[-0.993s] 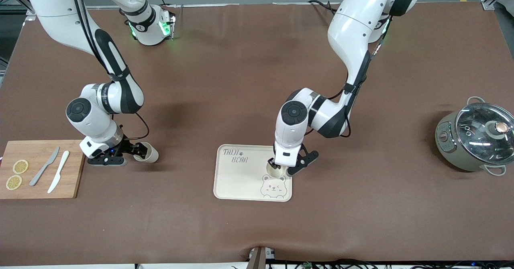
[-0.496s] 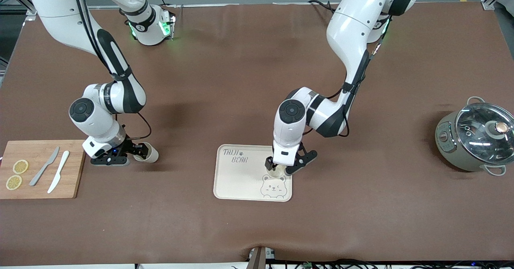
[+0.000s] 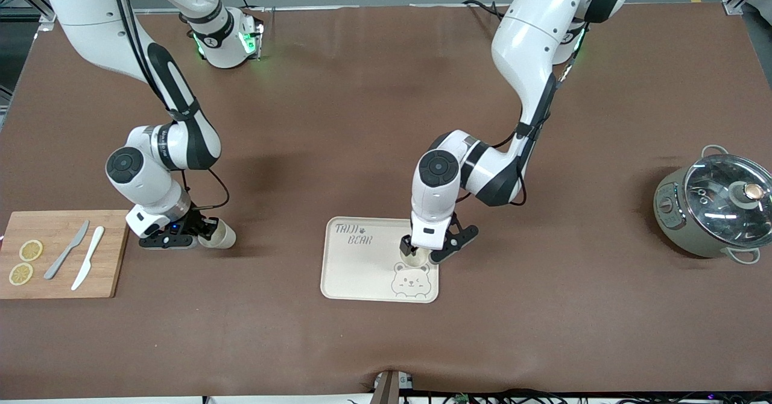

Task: Place white IKEA cup upright on tray with both arms
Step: 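Open the left gripper on the tray while the right gripper grasps the cup, then carry the cup with the right gripper while the left gripper withdraws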

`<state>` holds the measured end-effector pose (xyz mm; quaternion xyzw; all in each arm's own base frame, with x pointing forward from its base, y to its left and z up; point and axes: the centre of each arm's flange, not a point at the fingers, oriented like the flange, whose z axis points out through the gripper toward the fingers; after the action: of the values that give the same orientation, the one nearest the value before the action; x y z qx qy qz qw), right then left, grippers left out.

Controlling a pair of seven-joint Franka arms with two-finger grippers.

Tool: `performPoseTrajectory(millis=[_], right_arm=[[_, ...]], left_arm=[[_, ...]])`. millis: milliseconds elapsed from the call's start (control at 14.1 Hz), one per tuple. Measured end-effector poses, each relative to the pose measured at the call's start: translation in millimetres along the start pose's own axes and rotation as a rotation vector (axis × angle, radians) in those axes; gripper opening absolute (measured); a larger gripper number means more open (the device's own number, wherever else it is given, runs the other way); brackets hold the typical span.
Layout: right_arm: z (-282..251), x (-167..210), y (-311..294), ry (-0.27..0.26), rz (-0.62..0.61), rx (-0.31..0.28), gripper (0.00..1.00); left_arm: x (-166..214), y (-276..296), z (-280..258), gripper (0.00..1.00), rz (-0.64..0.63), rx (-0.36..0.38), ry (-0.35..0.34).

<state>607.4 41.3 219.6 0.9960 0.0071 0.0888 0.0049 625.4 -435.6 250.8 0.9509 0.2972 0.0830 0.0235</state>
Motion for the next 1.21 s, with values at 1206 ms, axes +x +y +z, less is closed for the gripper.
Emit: performPoseTrajectory(millis=[1206], right_arm=[[-113,29,-86,-0.11,0.059,0.03,0.04]], left_arm=[[177,-109,-177,1.0,0.227,0.058,-0.101]])
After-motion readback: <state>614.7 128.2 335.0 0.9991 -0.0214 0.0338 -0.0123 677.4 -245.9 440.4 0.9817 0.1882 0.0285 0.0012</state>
